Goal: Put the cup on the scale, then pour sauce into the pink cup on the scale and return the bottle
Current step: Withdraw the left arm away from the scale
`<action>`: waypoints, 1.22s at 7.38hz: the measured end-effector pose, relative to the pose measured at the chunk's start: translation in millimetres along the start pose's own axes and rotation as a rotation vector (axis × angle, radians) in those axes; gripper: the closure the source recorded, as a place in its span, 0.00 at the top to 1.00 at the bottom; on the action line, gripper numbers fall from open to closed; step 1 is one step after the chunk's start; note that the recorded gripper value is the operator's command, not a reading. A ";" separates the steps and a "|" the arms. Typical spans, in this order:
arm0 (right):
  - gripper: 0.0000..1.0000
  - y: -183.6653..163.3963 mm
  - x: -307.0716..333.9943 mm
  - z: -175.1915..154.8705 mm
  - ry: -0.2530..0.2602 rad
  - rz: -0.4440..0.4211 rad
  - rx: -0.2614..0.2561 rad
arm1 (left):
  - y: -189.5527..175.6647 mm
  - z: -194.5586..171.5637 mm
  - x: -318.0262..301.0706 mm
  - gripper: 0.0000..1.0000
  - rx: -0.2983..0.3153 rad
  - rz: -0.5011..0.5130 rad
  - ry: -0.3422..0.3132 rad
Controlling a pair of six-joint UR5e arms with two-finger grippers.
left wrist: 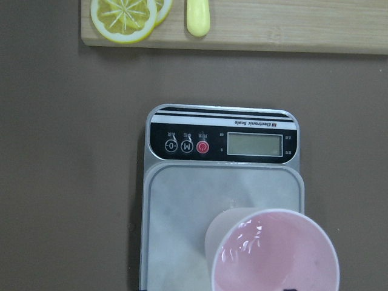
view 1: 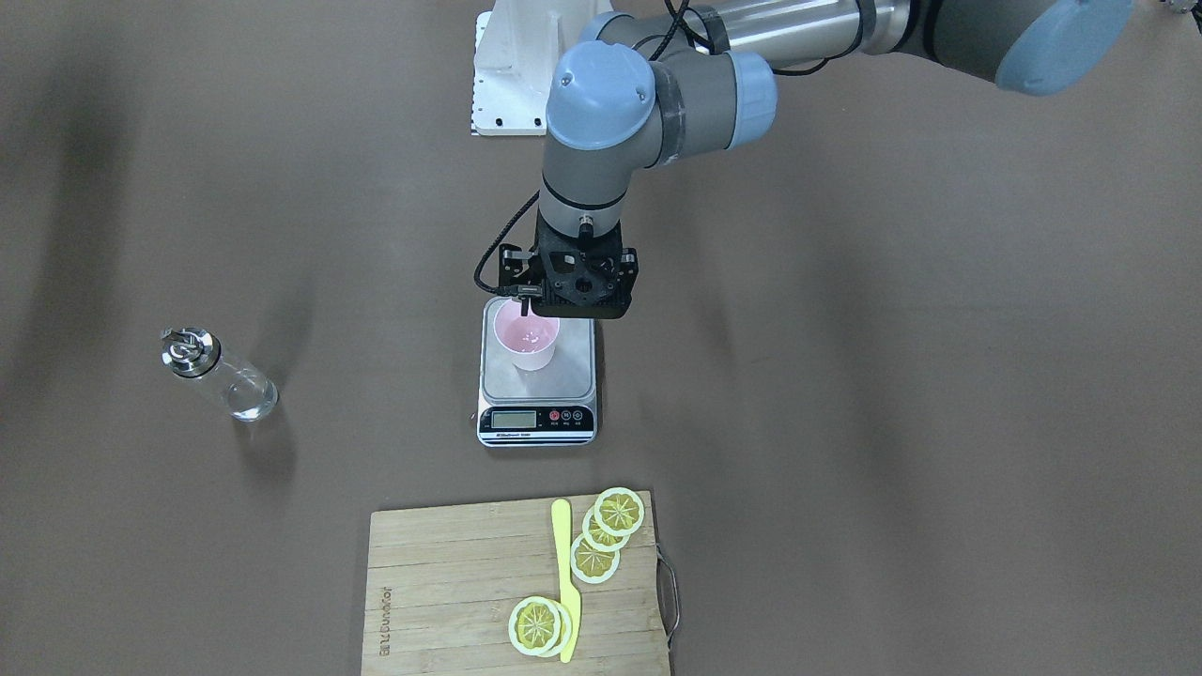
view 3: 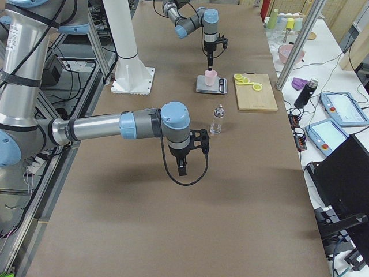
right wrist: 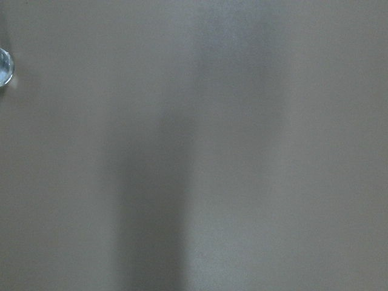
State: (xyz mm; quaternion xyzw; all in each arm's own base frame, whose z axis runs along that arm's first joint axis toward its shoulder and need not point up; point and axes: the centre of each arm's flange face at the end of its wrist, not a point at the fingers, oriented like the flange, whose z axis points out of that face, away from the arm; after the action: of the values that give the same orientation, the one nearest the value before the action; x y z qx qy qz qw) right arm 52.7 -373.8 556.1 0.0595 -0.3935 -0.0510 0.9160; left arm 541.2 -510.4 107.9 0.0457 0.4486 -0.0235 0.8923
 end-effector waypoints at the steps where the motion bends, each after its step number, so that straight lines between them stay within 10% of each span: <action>1: 1.00 -1.0 -0.6 -0.4 0.000 -0.004 0.002 | -6.1 -12.1 -15.8 0.98 0.009 0.022 -0.007; 9: 1.00 -12.6 -47.9 3.0 -0.066 0.046 0.104 | -92.7 -173.3 -495.1 0.98 -0.087 0.452 -0.261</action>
State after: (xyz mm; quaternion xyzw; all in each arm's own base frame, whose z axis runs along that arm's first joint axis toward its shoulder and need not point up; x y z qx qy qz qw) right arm 17.1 -379.7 522.0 0.0960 -0.4268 -0.0112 0.8992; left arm 99.8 -584.4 396.9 0.1028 0.3085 0.1899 0.9264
